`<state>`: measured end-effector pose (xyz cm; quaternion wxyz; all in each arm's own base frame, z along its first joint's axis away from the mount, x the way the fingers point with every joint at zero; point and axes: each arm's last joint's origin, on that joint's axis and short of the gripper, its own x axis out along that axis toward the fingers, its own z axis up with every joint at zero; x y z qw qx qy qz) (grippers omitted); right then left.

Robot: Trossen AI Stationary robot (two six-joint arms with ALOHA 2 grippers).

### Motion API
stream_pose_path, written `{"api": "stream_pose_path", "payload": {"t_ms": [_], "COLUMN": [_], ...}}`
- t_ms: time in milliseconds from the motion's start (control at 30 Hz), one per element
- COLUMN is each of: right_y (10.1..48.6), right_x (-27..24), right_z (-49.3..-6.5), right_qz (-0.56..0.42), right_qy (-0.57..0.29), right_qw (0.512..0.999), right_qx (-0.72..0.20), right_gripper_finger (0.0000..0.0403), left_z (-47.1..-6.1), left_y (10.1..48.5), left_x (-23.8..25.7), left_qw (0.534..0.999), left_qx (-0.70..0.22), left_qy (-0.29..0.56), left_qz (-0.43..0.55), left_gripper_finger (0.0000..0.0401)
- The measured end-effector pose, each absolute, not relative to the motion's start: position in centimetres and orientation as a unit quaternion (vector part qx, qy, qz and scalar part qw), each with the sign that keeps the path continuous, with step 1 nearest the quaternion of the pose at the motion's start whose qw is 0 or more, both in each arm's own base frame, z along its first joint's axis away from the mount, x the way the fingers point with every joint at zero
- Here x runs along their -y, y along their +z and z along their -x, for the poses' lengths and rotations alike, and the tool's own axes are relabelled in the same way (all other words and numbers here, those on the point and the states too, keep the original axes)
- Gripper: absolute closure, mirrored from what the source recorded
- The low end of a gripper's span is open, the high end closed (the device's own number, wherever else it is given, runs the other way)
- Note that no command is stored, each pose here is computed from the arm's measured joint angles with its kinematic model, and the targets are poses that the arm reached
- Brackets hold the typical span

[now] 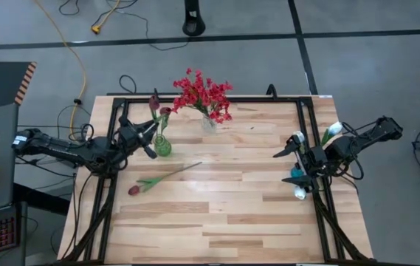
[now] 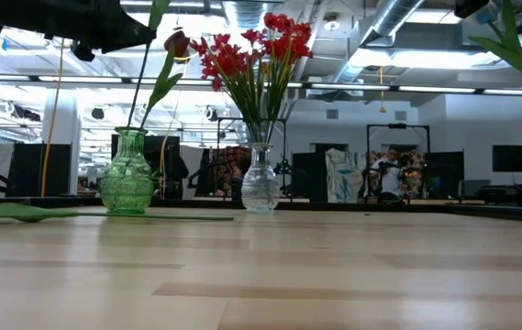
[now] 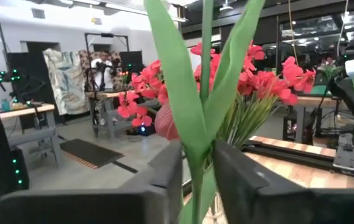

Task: Sort flowers into vase by color
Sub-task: Put the right dark red tulip into the green vase, then move the blue vase to the top of the table

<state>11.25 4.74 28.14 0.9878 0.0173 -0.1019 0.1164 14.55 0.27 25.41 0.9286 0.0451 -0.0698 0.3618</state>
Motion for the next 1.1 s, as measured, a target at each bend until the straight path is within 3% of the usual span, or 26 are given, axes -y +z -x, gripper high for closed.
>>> {"api": "stream_pose_path", "payload": {"t_ms": [200, 367, 867, 1100], "right_y": [28.1, 28.1, 28.3, 29.6], "right_x": [-4.7, -4.7, -4.8, -4.6], "right_z": [-11.2, -11.2, -11.2, -10.8], "right_qz": [-0.017, -0.017, -0.033, -0.076], "right_qy": [0.116, 0.116, 0.12, 0.122], "right_qw": [0.988, 0.988, 0.986, 0.975], "right_qx": [0.102, 0.102, 0.108, 0.17], "right_gripper_finger": [0.0005, 0.0005, 0.0005, 0.0005], "left_z": [-14.6, -14.5, -14.1, -14.0], "left_y": [25.4, 25.8, 27.8, 27.8], "left_x": [0.1, 0.5, 2.8, 3.4], "left_qw": [0.929, 0.921, 0.939, 0.947], "left_qx": [0.059, 0.046, 0.051, 0.052], "left_qy": [0.364, 0.386, 0.335, 0.312], "left_qz": [-0.042, -0.031, -0.054, -0.053], "left_gripper_finger": [0.0235, 0.0196, 0.0188, 0.0188]}}
